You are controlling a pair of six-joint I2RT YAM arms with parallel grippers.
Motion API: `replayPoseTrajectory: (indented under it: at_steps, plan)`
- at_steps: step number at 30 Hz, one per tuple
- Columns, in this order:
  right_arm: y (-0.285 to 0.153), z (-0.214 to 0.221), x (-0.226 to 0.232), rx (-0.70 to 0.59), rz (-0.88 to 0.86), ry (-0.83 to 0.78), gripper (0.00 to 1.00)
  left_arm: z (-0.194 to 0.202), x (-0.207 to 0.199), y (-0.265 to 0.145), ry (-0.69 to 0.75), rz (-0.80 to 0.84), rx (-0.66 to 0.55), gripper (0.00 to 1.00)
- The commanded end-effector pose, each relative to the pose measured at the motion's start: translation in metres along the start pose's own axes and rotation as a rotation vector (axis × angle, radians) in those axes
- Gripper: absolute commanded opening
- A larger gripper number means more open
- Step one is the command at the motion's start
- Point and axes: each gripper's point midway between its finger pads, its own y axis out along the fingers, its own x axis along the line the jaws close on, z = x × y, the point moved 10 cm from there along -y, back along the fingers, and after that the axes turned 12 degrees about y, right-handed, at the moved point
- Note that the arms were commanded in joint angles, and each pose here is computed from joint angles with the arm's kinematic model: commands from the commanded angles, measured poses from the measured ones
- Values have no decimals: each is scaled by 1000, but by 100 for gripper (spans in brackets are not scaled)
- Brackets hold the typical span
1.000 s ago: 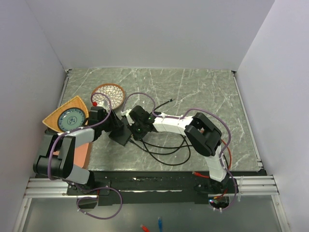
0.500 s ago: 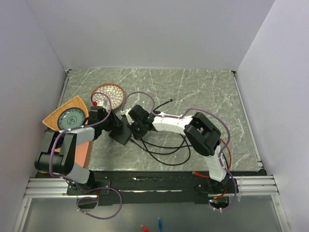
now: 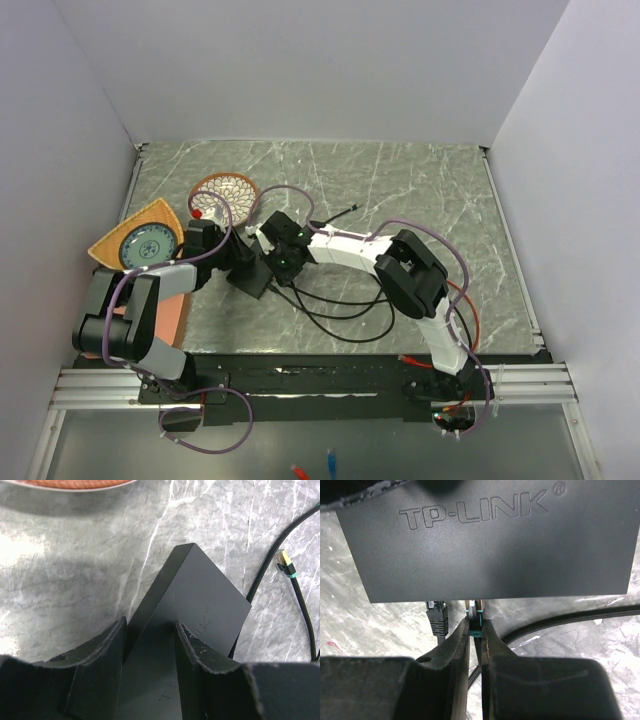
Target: Insert the plug into the switch port
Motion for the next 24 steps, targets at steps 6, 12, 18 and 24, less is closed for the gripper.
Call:
replayPoseTrajectory:
  at_steps: [6,12,18,24]
  plan:
    - [-29,-111,36,-564,-181,-65,0,51,-44,-11,-42,250,296,34]
    - [-26,-100,33,-516,-170,-66,0,45,-39,-14,-54,138,268,42]
    - [-17,-67,26,-407,-176,-75,2,23,-30,-20,-83,46,183,60]
    - [-13,-35,24,-332,-131,-76,16,9,-13,-20,-110,-28,155,79]
